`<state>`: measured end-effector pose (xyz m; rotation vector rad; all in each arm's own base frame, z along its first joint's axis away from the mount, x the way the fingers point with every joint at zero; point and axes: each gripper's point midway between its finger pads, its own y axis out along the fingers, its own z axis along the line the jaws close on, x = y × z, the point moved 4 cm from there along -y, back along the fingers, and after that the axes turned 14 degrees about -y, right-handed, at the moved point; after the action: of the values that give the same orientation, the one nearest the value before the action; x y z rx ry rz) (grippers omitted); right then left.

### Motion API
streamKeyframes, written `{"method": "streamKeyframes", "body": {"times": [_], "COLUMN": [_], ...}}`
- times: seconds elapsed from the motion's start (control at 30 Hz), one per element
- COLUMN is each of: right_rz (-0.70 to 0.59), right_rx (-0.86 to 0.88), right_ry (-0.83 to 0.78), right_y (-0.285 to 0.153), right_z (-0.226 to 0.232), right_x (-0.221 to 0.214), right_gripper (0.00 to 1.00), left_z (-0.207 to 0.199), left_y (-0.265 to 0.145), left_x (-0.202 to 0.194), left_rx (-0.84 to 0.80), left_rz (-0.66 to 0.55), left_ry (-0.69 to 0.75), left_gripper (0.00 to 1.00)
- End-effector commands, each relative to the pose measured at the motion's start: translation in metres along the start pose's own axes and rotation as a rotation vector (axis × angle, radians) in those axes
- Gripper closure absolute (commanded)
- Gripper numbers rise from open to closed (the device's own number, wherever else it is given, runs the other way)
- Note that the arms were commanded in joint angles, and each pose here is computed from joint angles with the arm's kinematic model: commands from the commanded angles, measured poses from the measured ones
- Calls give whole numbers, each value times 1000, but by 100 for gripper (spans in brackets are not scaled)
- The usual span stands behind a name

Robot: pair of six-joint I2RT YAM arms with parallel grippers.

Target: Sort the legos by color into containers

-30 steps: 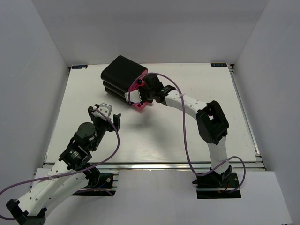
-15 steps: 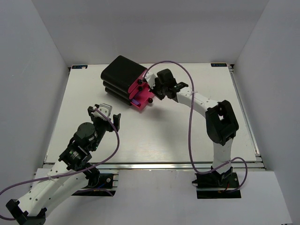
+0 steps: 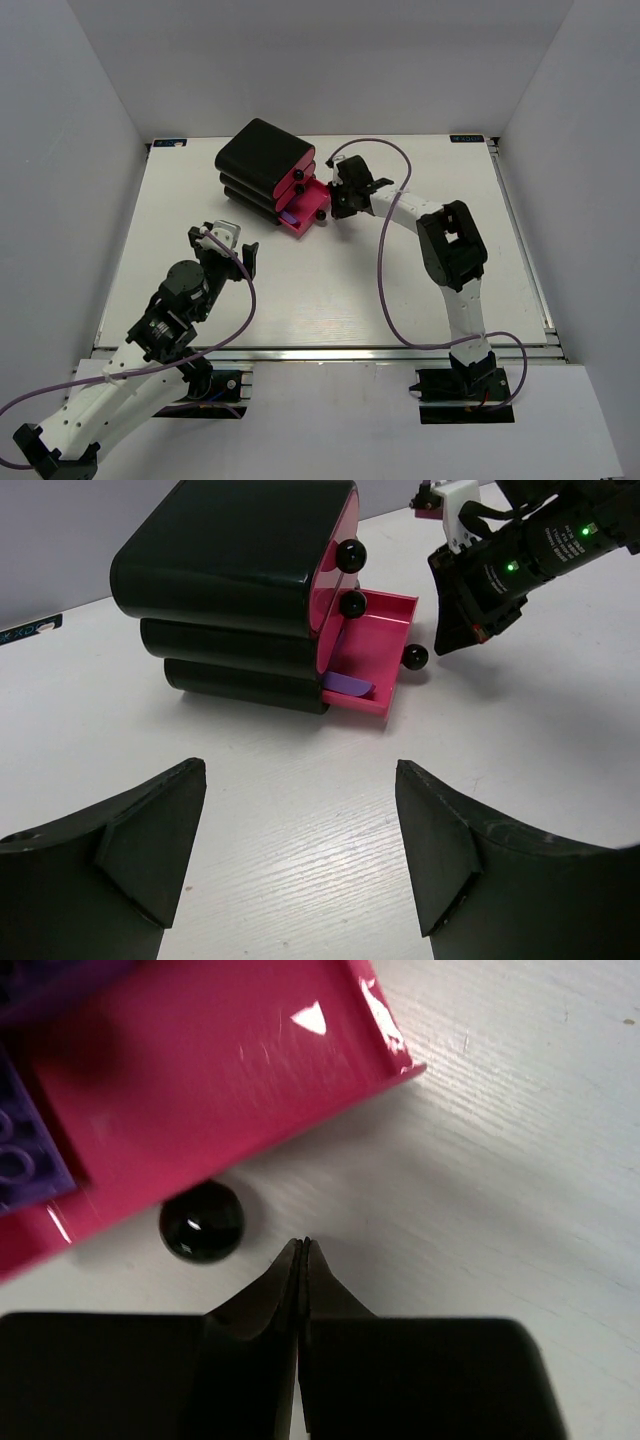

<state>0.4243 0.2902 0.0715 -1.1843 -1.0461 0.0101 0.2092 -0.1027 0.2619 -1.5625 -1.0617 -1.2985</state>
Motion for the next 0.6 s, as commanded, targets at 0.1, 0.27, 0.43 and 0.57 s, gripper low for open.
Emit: {"method": "streamKeyframes", "body": {"times": [0.1, 0.27, 0.43, 0.57], "right_rz": [-226, -245, -276, -331], "right_rx": [48, 125, 185, 232], "right_ry": [288, 413, 459, 456], "right_y": [0, 15, 25, 27], "right_z": [3, 5, 7, 11], "right_x": [63, 77, 87, 97], "right_gripper": [100, 80, 62, 58], "left_z": [0, 4, 6, 6], "left_y": [3, 4, 3, 4], "left_x": [-3, -5, -6, -7], "left_rx": [5, 30, 40, 39], "left_rz": [1, 6, 2, 2], "left_ry": [5, 15, 20, 23], "left_gripper": [14, 14, 14, 14]}}
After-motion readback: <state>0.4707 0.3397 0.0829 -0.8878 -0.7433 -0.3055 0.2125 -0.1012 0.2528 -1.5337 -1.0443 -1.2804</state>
